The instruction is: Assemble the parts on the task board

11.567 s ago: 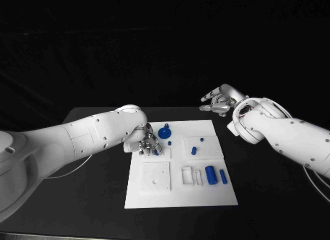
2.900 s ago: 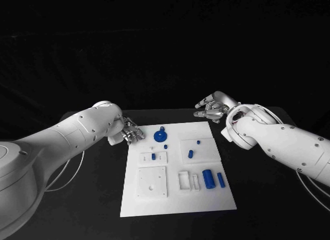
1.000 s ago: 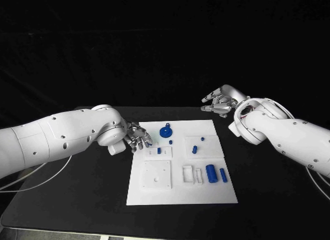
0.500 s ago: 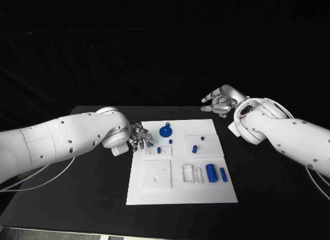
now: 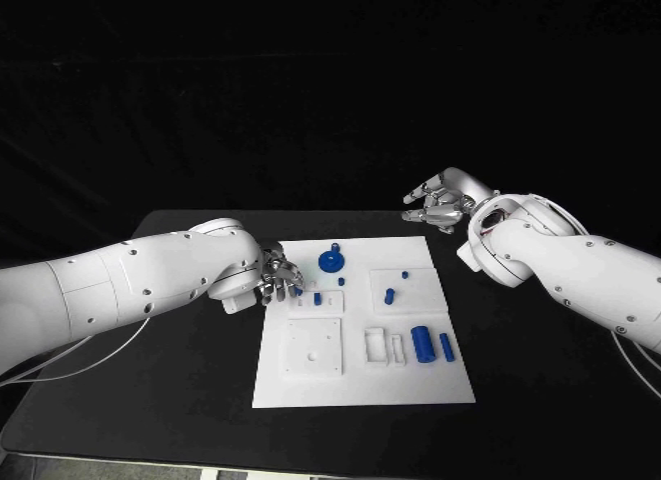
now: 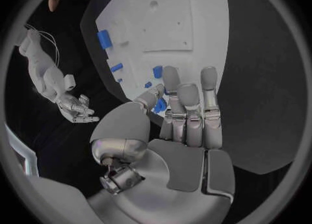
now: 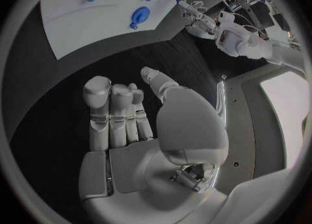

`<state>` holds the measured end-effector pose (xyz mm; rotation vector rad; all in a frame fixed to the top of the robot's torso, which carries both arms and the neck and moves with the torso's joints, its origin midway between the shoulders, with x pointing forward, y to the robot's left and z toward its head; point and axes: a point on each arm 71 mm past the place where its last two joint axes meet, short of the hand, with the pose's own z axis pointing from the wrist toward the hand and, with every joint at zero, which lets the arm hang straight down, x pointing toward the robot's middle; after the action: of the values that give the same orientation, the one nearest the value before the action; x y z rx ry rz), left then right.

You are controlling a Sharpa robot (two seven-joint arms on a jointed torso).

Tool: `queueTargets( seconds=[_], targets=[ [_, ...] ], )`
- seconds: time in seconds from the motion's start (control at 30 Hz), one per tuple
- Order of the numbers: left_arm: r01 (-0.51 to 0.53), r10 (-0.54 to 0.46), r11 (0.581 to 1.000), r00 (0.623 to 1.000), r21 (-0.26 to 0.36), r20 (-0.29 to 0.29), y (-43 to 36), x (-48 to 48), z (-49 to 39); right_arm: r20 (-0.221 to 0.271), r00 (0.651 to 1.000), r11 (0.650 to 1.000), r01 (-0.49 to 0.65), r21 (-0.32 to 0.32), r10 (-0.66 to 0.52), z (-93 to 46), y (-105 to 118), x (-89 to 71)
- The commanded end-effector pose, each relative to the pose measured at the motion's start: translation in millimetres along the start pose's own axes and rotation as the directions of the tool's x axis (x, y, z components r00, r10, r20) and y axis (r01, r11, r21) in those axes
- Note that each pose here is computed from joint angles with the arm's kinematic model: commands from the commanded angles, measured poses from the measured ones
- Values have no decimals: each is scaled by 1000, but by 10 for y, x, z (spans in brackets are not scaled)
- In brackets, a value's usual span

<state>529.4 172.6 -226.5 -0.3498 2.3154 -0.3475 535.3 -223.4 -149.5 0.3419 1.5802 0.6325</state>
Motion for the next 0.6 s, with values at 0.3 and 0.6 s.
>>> queueTargets(
  seconds=[0.3, 0.6],
  targets=[
    [-61, 61, 998, 997, -6, 37, -17, 59, 36, -10, 1000, 1000, 9, -7, -10, -2, 5, 10],
    [-77, 77, 997, 996, -9, 39, -34, 79, 52, -11, 1000, 1000, 8, -8, -9, -2, 7, 15]
  ],
)
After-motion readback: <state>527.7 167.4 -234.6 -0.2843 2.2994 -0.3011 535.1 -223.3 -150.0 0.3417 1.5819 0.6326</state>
